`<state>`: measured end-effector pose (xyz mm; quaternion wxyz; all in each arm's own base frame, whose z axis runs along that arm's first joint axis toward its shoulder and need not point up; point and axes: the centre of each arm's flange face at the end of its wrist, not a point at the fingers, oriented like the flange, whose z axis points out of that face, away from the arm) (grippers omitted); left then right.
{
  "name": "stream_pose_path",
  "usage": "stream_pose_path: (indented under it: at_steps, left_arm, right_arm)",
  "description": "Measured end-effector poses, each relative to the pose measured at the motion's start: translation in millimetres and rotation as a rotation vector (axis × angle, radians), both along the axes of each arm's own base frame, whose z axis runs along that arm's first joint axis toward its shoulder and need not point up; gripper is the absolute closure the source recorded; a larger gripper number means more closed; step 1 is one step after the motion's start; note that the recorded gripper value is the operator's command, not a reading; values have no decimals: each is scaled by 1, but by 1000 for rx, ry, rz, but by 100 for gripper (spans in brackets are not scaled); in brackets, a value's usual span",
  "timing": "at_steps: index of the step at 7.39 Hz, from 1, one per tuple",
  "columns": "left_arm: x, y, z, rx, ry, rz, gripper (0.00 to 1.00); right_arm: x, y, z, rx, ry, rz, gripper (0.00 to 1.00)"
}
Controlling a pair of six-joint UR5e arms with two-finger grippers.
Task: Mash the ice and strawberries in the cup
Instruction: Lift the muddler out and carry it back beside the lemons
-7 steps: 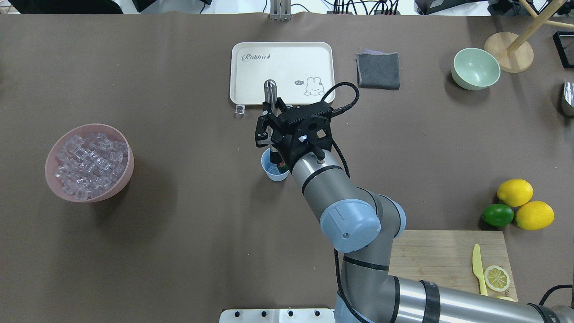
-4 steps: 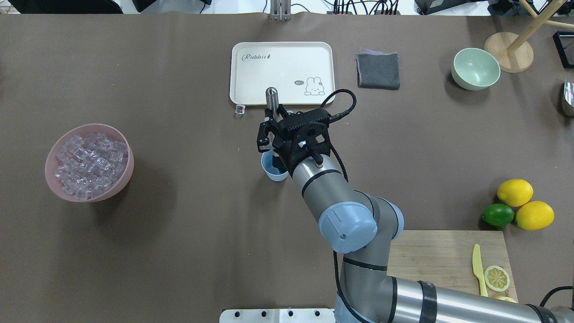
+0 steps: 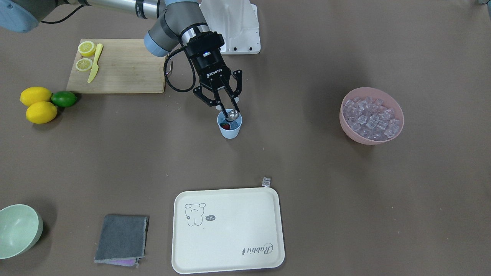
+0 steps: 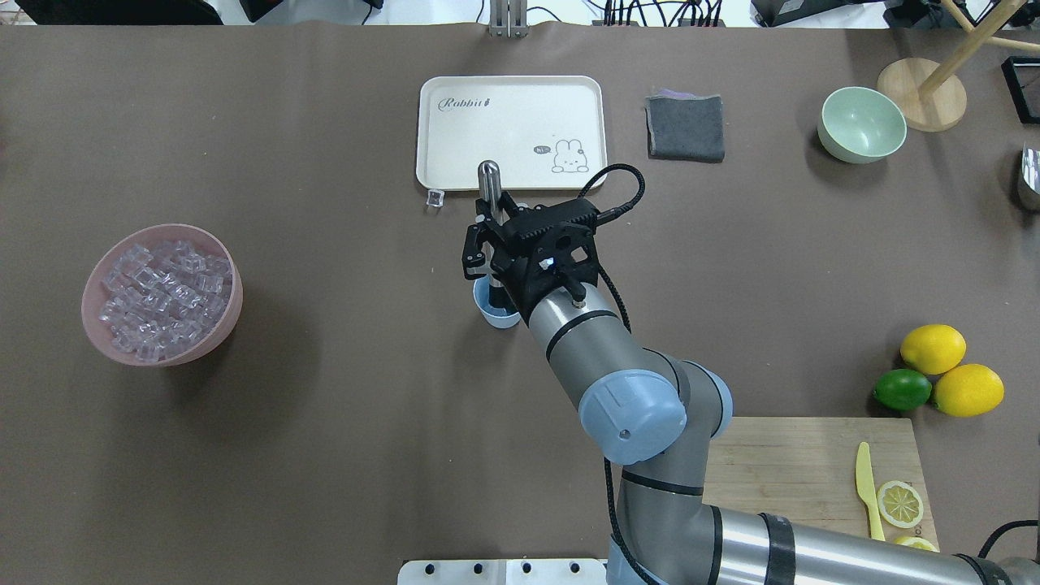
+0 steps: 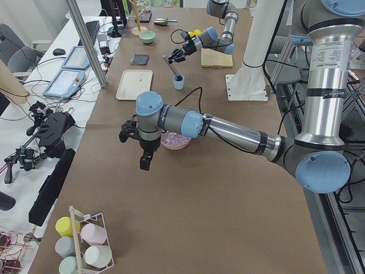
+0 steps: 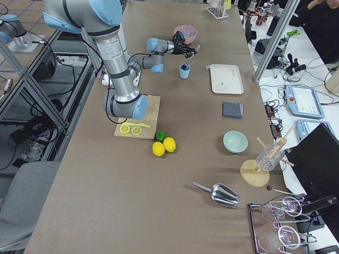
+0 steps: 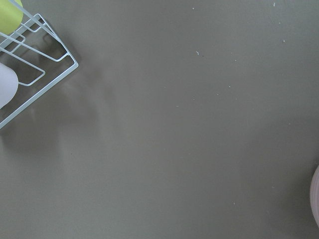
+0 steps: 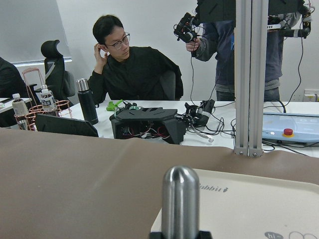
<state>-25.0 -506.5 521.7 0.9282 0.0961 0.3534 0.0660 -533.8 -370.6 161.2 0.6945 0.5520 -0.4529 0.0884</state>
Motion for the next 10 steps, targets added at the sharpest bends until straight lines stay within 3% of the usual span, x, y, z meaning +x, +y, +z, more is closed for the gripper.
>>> stream_pose_path:
  at_steps: [1,3,5,6,8,10]
  left_arm:
    - [0,0,1,-2,-1,0,3]
    - [0,0,5,-9,-4,-1,3]
    - [-1,0,5,-9,-7,-3,3]
    - [-3,1,3,-5,-7,-7,3]
    - [-5,2,-1,1,-9,-14,3]
    - [-6,2,-2,5,-11,-15,3]
  right_arm:
    - [20,1,-21,8,-14,-15,100]
    - [61,-11,-33,-6,25,-32,100]
    - [102,-53,32,-79,133,-115,100]
    - [131,-78,67,-148,170,-182,100]
    - [195,-119,122,-358,181,-335,100]
    - [243,-130,192,-565,201,-441,100]
